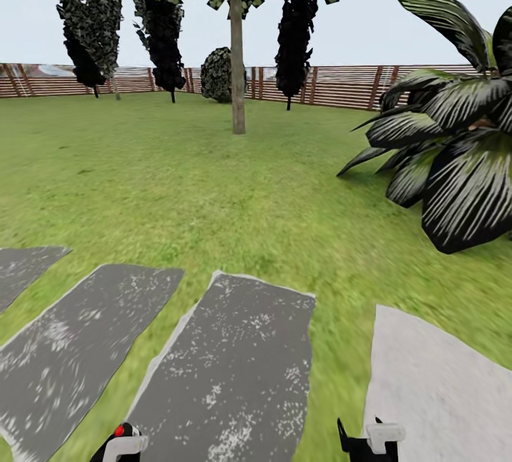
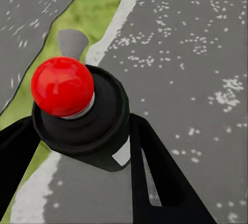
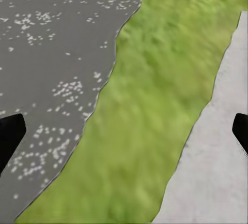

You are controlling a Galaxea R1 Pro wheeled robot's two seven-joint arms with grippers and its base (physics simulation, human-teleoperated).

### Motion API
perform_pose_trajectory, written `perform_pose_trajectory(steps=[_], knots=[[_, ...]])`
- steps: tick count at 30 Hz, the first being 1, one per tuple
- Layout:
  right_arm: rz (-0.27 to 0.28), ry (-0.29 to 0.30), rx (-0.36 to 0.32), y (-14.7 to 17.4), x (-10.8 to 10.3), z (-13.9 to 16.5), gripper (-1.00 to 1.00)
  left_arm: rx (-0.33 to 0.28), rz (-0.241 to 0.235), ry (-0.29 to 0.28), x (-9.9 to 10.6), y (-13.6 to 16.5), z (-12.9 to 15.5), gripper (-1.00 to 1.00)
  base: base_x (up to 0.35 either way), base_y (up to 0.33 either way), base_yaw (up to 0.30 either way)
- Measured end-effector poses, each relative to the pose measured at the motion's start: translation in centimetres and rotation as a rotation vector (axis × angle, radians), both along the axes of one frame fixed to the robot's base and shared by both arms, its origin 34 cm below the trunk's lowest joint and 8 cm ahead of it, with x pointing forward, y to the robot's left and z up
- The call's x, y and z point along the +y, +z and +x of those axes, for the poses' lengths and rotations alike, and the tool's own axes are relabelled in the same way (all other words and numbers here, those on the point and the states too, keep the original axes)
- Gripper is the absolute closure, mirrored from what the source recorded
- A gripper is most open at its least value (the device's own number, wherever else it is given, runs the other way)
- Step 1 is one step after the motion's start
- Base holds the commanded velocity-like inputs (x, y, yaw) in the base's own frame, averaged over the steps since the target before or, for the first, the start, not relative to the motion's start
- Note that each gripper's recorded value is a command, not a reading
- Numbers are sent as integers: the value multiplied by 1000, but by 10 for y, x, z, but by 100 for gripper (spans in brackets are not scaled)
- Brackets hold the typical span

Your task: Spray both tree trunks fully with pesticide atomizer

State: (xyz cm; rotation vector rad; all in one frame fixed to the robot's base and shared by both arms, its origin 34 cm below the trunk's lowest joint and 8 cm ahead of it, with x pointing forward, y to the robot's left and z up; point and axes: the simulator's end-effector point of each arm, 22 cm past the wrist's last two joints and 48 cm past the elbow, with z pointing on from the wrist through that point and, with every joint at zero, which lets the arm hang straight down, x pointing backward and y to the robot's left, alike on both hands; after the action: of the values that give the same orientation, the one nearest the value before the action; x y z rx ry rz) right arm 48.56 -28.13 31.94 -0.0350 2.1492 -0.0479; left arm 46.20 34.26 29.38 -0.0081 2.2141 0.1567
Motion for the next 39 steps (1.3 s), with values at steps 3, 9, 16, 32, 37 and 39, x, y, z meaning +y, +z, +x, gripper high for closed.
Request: perform_pose_trajectory(steps=[3,9,16,32,37,39], knots=[[0,0,0,0,0,0,-100,0,0,0,0,0,0,100,337,0,0],[0,0,0,0,0,0,-100,0,0,0,0,0,0,100,337,0,0],[0,0,0,0,0,0,-100,0,0,0,0,0,0,100,337,0,104],[0,1,0,0,0,0,-100,1,0,0,0,0,0,100,337,0,71],[0,1,1,0,0,0,-100,2,0,0,0,0,0,100,337,0,0],[0,1,1,0,0,0,-100,2,0,0,0,0,0,100,337,0,0]])
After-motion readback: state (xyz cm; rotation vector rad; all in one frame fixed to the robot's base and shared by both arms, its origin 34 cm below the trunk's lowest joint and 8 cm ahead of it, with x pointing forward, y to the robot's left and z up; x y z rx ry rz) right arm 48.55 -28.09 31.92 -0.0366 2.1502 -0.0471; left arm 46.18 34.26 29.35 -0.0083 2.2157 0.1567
